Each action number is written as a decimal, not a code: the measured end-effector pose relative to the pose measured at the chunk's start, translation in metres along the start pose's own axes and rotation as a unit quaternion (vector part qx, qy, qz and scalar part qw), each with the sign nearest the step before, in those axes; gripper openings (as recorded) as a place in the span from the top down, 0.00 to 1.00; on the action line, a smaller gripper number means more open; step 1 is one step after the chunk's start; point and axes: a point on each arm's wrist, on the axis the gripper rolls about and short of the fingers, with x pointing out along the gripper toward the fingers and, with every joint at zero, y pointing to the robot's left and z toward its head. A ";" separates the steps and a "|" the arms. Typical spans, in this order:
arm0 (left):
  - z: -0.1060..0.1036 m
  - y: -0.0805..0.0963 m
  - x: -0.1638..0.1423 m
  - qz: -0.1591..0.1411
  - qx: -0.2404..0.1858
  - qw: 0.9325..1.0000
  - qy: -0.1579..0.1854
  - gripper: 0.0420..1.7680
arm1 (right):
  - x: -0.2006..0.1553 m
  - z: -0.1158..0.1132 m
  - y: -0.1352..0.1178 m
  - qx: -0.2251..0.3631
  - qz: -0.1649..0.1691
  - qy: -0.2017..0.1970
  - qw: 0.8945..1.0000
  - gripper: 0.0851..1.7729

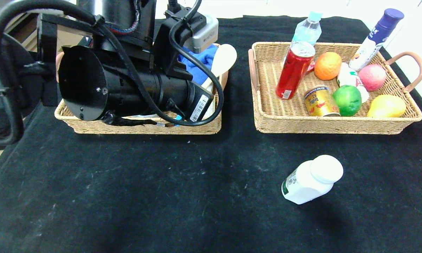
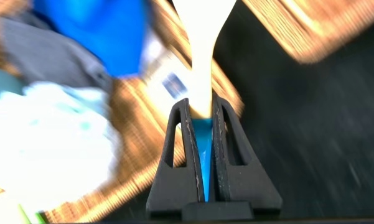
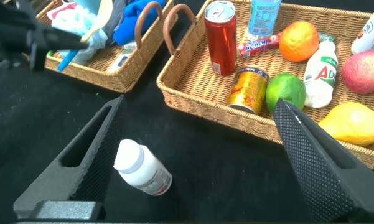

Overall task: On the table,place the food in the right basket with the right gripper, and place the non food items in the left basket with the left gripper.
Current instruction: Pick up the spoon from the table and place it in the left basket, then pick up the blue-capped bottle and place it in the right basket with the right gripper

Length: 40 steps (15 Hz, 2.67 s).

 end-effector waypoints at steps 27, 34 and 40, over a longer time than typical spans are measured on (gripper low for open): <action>-0.002 0.013 0.052 0.111 -0.048 0.992 -0.032 0.19 | 0.001 -0.002 0.000 -0.007 0.000 0.005 1.000 0.04; -0.002 0.015 0.049 0.112 -0.050 0.992 -0.033 0.10 | 0.001 -0.003 0.000 -0.007 0.000 0.006 1.000 0.04; -0.007 0.013 0.040 0.103 -0.045 0.993 -0.026 0.06 | 0.003 -0.004 0.000 -0.007 0.000 0.009 1.000 0.04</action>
